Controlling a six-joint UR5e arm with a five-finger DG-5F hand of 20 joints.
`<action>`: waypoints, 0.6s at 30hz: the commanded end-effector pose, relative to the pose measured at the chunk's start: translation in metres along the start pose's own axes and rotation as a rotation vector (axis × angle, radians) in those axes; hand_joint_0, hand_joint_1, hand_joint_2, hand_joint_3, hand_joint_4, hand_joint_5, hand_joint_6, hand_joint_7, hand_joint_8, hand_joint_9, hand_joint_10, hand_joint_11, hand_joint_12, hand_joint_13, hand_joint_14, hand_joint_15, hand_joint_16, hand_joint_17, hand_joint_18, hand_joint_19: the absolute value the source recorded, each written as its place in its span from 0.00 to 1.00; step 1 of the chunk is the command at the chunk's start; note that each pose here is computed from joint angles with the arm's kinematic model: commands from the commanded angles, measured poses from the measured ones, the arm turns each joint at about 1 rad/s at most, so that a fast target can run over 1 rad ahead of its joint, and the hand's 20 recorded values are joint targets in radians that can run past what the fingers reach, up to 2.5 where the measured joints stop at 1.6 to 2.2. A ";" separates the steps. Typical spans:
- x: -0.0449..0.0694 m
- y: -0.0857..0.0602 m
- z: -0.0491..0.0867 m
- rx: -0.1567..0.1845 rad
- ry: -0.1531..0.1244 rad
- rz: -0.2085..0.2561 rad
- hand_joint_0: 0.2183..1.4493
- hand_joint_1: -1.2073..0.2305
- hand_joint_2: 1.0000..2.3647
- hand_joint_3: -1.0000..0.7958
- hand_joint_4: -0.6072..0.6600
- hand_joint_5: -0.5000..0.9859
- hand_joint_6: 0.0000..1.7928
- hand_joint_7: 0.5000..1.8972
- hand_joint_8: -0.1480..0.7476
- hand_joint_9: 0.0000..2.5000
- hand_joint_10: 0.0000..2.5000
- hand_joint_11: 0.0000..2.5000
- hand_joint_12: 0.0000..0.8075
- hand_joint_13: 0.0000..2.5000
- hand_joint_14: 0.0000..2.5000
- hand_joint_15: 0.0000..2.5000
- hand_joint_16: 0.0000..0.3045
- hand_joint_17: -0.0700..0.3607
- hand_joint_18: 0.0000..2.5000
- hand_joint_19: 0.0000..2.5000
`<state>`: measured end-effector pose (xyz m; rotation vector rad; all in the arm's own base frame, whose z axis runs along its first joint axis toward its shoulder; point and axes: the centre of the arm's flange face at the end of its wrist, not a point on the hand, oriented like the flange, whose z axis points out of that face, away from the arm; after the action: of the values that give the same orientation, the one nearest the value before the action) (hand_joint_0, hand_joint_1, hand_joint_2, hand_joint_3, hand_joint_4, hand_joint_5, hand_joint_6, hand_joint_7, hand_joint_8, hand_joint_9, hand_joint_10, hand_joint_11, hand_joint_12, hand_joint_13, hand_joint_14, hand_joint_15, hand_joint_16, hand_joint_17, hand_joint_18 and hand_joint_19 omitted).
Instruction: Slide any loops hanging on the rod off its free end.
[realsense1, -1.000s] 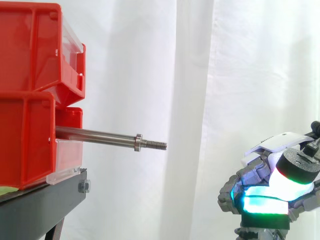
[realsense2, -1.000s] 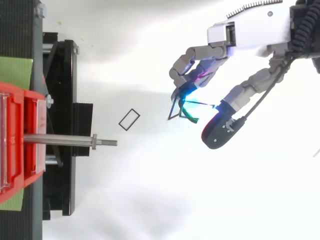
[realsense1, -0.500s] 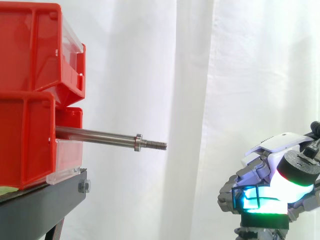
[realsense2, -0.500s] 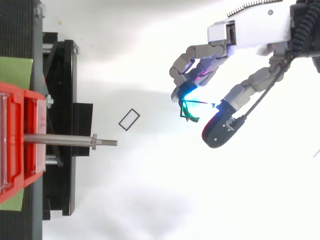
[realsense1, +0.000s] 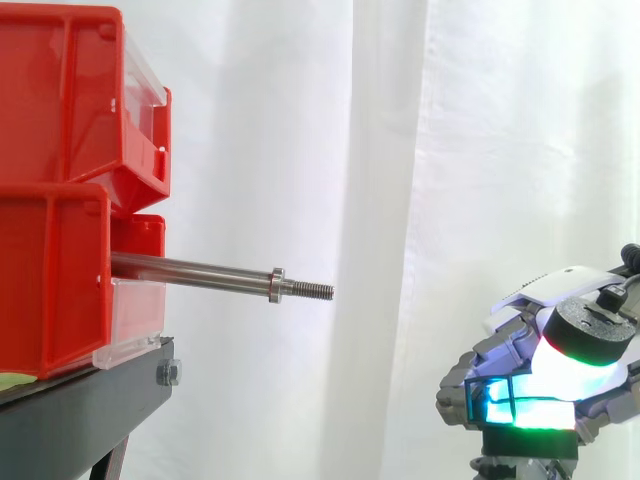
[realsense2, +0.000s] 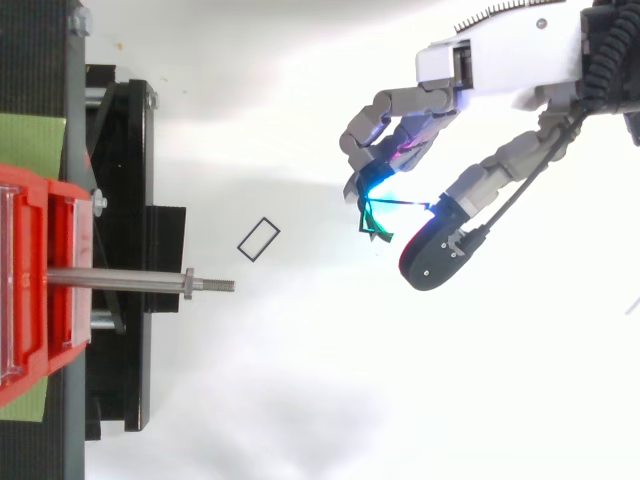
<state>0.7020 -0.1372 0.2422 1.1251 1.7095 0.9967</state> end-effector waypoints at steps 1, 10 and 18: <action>0.000 -0.001 0.000 0.002 0.000 0.001 0.30 0.43 0.01 0.33 0.68 0.23 0.40 0.66 0.54 0.32 0.00 0.11 0.42 0.25 0.00 0.00 0.17 0.44 0.28 0.07; -0.001 -0.002 -0.004 0.020 0.004 0.008 0.31 0.33 0.01 0.38 0.67 0.21 0.41 0.66 0.53 0.30 0.00 0.10 0.42 0.24 0.00 0.00 0.17 0.44 0.28 0.07; -0.006 0.001 -0.010 0.039 0.007 0.018 0.33 0.27 0.00 0.31 0.68 0.20 0.42 0.64 0.52 0.29 0.00 0.10 0.42 0.25 0.00 0.00 0.17 0.44 0.28 0.06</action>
<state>0.6958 -0.1424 0.2443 1.1580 1.7292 0.9863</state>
